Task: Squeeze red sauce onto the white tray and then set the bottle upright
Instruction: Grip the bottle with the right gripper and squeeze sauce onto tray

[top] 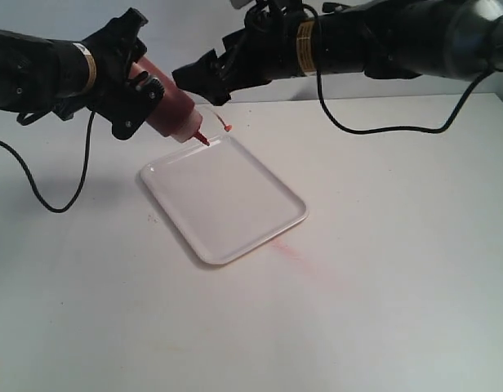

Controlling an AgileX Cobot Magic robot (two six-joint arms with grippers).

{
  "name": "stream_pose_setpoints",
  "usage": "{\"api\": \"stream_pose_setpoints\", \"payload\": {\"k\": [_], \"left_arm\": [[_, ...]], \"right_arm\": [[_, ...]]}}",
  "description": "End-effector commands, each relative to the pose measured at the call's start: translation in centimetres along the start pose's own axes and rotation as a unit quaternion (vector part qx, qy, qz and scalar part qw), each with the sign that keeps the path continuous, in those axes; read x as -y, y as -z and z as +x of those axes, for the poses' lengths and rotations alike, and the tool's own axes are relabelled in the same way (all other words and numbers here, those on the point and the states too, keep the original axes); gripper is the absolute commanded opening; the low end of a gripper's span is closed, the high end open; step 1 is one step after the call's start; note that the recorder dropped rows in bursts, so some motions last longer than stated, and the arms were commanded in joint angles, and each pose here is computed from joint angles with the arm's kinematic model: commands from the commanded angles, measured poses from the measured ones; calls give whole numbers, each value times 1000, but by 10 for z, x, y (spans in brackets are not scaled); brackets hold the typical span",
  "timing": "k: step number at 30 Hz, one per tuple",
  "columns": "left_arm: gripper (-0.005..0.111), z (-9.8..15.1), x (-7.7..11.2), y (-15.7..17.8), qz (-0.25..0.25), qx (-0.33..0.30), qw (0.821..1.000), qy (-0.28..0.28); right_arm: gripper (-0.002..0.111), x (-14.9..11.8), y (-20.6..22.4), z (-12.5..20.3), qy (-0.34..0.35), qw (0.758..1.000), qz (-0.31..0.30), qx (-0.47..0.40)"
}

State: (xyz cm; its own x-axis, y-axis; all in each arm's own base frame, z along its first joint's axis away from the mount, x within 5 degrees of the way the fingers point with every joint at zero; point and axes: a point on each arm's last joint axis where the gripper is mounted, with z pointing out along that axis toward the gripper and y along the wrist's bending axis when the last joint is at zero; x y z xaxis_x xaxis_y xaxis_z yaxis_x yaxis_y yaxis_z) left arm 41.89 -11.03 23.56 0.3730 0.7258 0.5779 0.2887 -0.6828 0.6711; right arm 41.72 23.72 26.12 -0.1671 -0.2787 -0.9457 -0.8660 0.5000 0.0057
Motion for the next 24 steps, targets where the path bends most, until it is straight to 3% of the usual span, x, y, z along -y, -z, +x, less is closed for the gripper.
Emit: {"api": "stream_pose_setpoints", "payload": {"k": [1, 7, 13, 21, 24], "left_arm": [[0, -3, -10, 8, -21, 8, 1000, -19], [0, -11, -10, 9, -20, 11, 999, -48], [0, -31, -24, 14, -34, 17, 997, -66], [0, -42, -33, 18, -40, 16, 996, -75], [0, -40, -32, 18, -35, 6, 997, -75]], "right_arm": [[105, 3, -12, 21, 23, 999, -6, -41], [105, 3, -22, 36, 32, 998, -14, -54], [105, -4, -32, 44, 30, 997, -30, -62], [105, -17, -50, 52, 51, 996, -5, -78], [98, -20, -54, 51, 57, 995, 19, -82]]}}
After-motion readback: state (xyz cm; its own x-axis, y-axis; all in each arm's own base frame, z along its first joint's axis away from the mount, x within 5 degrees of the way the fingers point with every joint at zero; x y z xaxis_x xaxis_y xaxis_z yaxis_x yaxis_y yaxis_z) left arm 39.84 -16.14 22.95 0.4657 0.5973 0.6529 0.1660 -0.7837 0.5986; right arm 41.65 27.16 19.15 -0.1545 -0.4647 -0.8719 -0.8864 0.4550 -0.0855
